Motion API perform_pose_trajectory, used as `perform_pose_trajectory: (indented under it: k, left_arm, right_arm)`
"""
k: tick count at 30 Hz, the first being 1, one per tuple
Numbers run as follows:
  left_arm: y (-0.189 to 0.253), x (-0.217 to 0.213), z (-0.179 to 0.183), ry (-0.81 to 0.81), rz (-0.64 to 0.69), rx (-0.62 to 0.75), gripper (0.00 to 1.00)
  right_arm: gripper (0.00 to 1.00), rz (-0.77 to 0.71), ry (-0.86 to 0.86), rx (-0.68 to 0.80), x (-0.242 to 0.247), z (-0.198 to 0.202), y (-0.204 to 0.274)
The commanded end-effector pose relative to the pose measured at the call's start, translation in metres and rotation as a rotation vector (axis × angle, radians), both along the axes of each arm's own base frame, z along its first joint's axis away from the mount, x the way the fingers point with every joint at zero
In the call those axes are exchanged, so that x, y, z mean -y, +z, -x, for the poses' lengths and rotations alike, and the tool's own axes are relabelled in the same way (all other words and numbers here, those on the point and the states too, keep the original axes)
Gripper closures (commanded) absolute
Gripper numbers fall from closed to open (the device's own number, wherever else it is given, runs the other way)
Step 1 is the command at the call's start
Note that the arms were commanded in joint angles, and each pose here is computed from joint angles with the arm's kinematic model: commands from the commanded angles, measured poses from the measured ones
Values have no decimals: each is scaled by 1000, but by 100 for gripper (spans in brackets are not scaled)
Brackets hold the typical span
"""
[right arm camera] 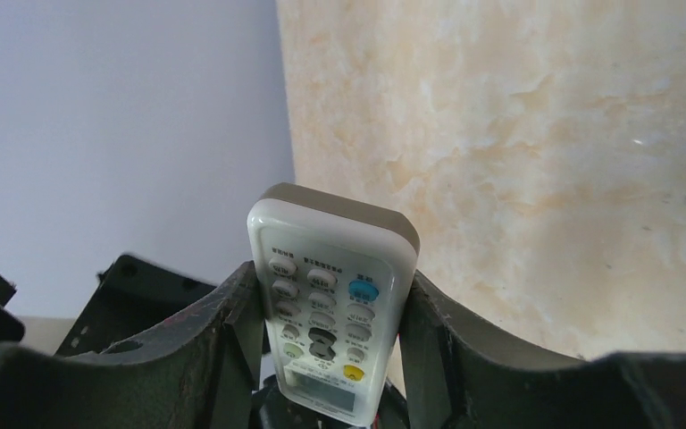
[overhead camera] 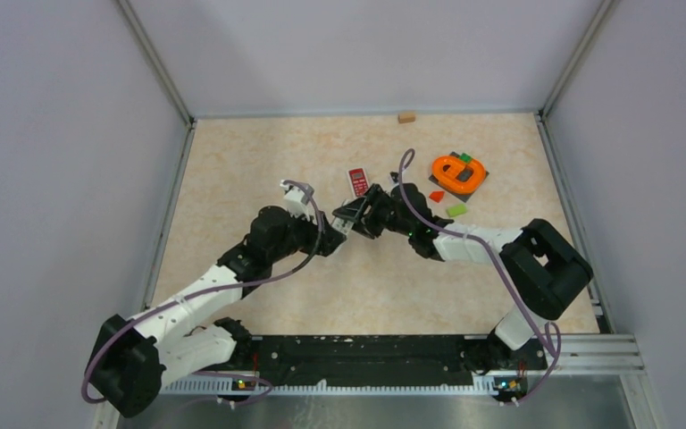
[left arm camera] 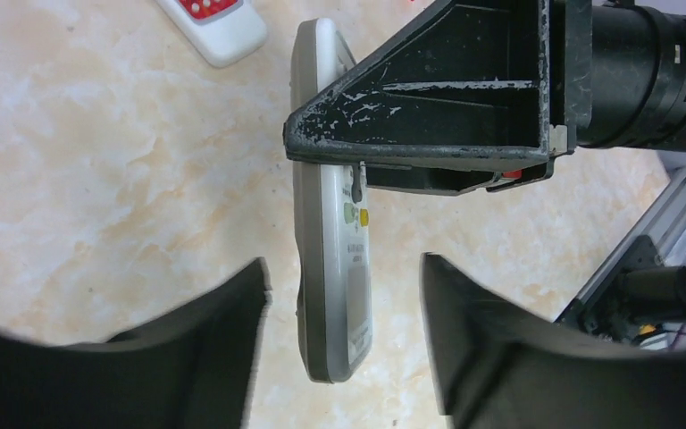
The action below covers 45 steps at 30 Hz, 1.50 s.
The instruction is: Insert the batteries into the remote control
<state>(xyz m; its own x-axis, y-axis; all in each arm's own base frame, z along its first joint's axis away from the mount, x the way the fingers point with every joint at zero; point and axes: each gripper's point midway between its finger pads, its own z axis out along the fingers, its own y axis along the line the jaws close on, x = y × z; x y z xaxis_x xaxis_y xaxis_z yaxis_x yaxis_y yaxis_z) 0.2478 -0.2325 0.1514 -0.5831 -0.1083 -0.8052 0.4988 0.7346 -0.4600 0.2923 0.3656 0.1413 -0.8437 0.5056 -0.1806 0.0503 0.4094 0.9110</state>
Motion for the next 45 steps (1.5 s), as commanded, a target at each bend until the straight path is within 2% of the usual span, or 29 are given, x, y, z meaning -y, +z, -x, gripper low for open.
perform_pose_trajectory:
  k: [1, 3, 5, 7, 14, 17, 19, 20, 21, 22, 23, 25, 27, 31, 34, 37, 40, 45]
  left_arm:
    - [45, 9, -3, 25, 121, 15, 22]
    - [51, 11, -2, 36, 138, -24, 13]
    - [50, 11, 1, 36, 128, -74, 12]
    - [50, 13, 4, 21, 115, -92, 18]
    - [44, 19, 12, -135, 30, 8, 56]
    - [42, 18, 9, -135, -2, 6, 83]
    - [47, 18, 6, -129, 1, 30, 98]
    - [50, 17, 3, -122, -3, 50, 100]
    - [51, 15, 0, -109, -15, 70, 100]
    - [52, 13, -4, -97, -28, 93, 100]
    - [53, 12, -8, -88, -41, 118, 100]
    - [57, 12, -15, -77, -53, 173, 100]
    - [56, 14, -24, -82, -82, 255, 100]
    - [48, 19, -39, -139, -233, 437, 100]
    - [62, 17, -55, -100, -291, 595, 100]
    - [82, 14, -70, -66, -354, 771, 100]
    - [94, 14, -81, -85, -460, 928, 100]
    - [103, 15, -96, -147, -701, 1122, 100]
  right_arm:
    - [76, -209, 20, 227, -6, -3, 67]
    - [76, -259, 36, 310, -4, -2, 83]
    - [76, -304, 61, 370, -4, 1, 95]
    - [77, -338, 90, 393, -7, 5, 102]
    - [77, -387, 101, 319, -10, 5, 102]
    - [75, -362, 107, 292, -13, 4, 99]
    - [63, -319, 100, 274, -12, 2, 94]
    - [52, -289, 86, 259, -10, -1, 89]
    - [40, -248, 65, 237, -6, -3, 82]
    - [32, -209, 32, 220, -1, -8, 78]
    - [27, -169, 8, 209, 5, -12, 74]
    - [24, -111, -38, 203, 18, -20, 75]
    - [24, -69, -88, 176, 32, -29, 77]
    - [24, -47, -152, 119, 50, -43, 93]
    - [24, -8, -165, 41, 58, -41, 96]
    - [24, -29, -164, 23, 61, -37, 110]
    - [25, 1, -172, -19, 65, -34, 110]
    - [27, -7, -179, -4, 63, -37, 121]
